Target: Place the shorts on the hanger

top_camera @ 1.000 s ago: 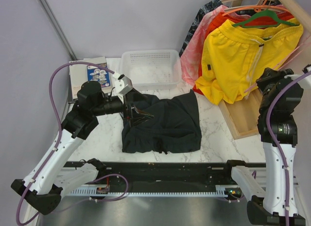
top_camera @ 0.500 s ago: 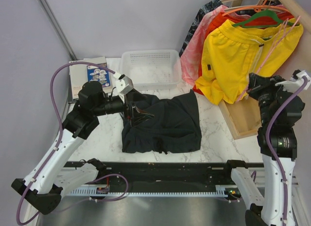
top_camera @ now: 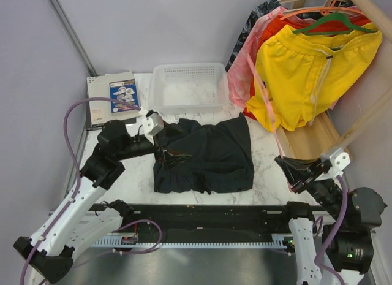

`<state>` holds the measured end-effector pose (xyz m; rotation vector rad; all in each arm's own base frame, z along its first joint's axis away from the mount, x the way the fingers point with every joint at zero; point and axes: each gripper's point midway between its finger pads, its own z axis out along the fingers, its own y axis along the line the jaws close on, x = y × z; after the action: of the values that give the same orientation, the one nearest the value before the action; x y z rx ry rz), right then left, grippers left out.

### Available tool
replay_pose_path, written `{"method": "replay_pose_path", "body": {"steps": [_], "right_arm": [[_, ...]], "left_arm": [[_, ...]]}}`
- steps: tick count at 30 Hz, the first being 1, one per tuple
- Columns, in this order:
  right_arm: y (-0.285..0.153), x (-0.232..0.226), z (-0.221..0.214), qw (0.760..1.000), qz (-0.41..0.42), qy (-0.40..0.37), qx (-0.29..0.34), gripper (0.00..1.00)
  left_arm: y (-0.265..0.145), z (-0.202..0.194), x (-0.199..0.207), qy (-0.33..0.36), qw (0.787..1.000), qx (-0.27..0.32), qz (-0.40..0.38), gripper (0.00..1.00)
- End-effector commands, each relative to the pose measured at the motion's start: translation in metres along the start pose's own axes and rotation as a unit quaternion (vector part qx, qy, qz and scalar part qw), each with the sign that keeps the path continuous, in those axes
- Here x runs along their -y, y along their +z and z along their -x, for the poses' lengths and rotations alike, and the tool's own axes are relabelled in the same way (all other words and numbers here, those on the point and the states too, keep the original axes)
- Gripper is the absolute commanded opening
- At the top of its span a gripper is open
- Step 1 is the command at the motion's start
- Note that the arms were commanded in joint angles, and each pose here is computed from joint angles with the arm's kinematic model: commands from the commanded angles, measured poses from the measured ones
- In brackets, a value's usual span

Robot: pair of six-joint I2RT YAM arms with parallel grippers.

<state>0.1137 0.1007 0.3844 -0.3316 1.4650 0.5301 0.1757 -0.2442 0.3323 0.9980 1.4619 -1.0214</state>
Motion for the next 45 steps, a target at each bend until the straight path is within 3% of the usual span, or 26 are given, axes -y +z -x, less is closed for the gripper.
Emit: {"method": "replay_pose_path", "body": {"steps": [1,4,5,8,12,18,22,29,34,38,40,42,43,44,45], "right_arm": [[-0.011,-0.046,-0.038,0.982,0.160,-0.049,-0.087,0.00],[-0.005,-0.044,-0.044,0.971,0.199,-0.065,-0.116,0.00],[-0.003,-0.038,-0.057,0.966,0.203,-0.007,-0.158,0.00],[0.008,-0.023,-0.064,0.955,0.220,0.035,-0.198,0.00],[0.019,-0.010,-0.072,0.943,0.242,0.060,-0.219,0.00],[0.037,-0.013,-0.092,0.905,0.307,0.112,-0.273,0.00],[0.049,-0.039,-0.108,0.870,0.372,0.066,-0.317,0.00],[0.055,-0.045,-0.118,0.851,0.395,0.038,-0.345,0.00],[0.050,-0.054,-0.123,0.833,0.424,0.009,-0.356,0.00],[0.049,-0.057,-0.132,0.818,0.443,-0.018,-0.366,0.00],[0.054,-0.058,-0.131,0.816,0.447,-0.019,-0.365,0.00],[0.061,-0.056,-0.131,0.822,0.435,-0.015,-0.367,0.21],[0.077,-0.053,-0.130,0.837,0.416,-0.019,-0.354,0.36],[0.087,-0.040,-0.137,0.857,0.364,-0.024,-0.363,0.71],[0.099,-0.032,-0.136,0.880,0.298,0.015,-0.371,0.78]], "left_arm": [[-0.013,0.029,-0.006,0.094,0.990,0.093,0.042,1.00],[-0.016,0.025,-0.016,0.144,0.984,0.085,0.067,0.99],[-0.016,0.022,-0.015,0.163,0.981,0.079,0.063,0.99],[-0.020,0.008,-0.011,0.273,0.960,0.045,0.035,0.97],[-0.020,-0.015,-0.012,0.329,0.944,0.004,0.011,0.92],[-0.008,-0.028,-0.033,0.363,0.931,-0.023,0.019,0.90],[0.007,-0.030,-0.046,0.362,0.932,-0.024,0.017,0.89],[0.017,-0.071,-0.028,0.320,0.943,-0.052,-0.074,0.82],[0.016,-0.102,-0.031,0.287,0.950,-0.093,-0.079,0.48],[0.013,-0.106,-0.021,0.255,0.958,-0.091,-0.092,0.06],[0.011,-0.110,-0.017,0.238,0.962,-0.093,-0.098,0.02],[0.008,-0.111,-0.013,0.223,0.965,-0.095,-0.096,0.02],[0.005,-0.115,-0.012,0.212,0.967,-0.103,-0.094,0.02],[0.004,-0.115,-0.011,0.192,0.971,-0.108,-0.089,0.02],[0.003,-0.118,-0.010,0.182,0.973,-0.114,-0.088,0.02]]}}
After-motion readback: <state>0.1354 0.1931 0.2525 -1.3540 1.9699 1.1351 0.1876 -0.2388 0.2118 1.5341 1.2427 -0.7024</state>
